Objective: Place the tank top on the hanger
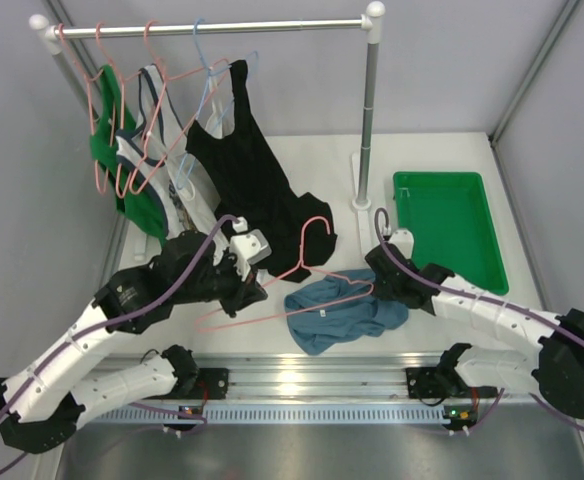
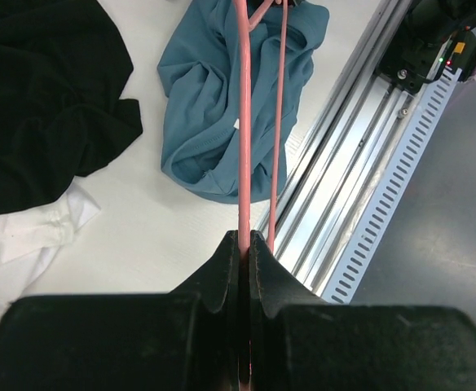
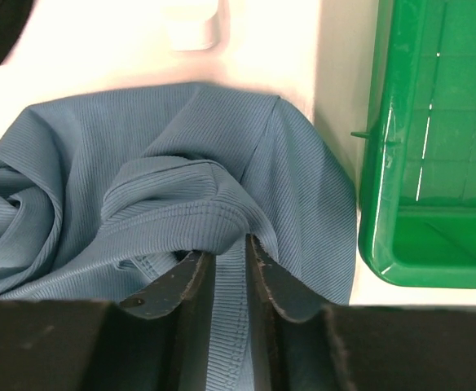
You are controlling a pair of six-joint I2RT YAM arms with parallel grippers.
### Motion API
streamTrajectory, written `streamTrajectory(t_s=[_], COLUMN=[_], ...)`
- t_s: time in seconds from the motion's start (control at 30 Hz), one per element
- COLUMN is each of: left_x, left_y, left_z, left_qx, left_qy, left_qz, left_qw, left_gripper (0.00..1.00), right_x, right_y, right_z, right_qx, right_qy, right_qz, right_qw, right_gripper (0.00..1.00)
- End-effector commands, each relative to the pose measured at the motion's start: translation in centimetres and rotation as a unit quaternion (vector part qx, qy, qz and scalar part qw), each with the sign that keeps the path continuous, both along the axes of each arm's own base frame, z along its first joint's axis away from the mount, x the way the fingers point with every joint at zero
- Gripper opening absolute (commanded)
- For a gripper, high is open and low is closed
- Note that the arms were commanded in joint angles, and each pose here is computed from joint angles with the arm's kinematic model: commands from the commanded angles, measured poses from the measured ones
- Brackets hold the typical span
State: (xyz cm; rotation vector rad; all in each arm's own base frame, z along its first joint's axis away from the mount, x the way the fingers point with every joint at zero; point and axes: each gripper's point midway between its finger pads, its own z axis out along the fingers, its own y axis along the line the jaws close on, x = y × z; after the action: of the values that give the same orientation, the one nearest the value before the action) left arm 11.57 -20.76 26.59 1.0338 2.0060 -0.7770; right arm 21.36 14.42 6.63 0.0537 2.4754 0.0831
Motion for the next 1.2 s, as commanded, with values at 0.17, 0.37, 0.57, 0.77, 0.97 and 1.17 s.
streamTrajectory(t_s=[0.17,0.37,0.57,0.77,0.97,1.17], left_x=[0.7,1.0,1.3,1.9,2.8,2.9], left_y=[-0.4,-1.1,-2.3,-3.4,-4.3,-5.5], left_z=[-0.6,-1.6,-1.4,-1.8,-2.8,-2.1], left_qx=[0.013,0.016,-0.003,-0.018,-0.026,-0.086], left_qy=[0.01,0.021,0.021,0.01,0.007,-0.006], left_qz=[0.012,0.012,-0.001,-0.011,-0.001,-0.003], left_qw=[1.0,1.0,1.0,1.0,1.0,0.996], left_gripper=[0.0,0.0,0.0,0.0,0.0,0.0], right_x=[0.9,0.4,-0.3,-0.9,-1.3,-1.5], right_y=[-0.6,-1.1,-0.4,1.4,2.7,3.3], right_z=[2.6,5.5,8.2,10.5,12.7,13.6], right_qx=[0.002,0.017,0.05,0.089,0.119,0.127], right_qy=[-0.036,-0.054,-0.064,-0.06,-0.06,-0.054], right_qz=[-0.011,-0.006,0.02,0.063,0.091,0.105], right_qw=[0.999,0.998,0.997,0.992,0.987,0.985], right_gripper=[0.01,0.0,0.0,0.0,0.0,0.0])
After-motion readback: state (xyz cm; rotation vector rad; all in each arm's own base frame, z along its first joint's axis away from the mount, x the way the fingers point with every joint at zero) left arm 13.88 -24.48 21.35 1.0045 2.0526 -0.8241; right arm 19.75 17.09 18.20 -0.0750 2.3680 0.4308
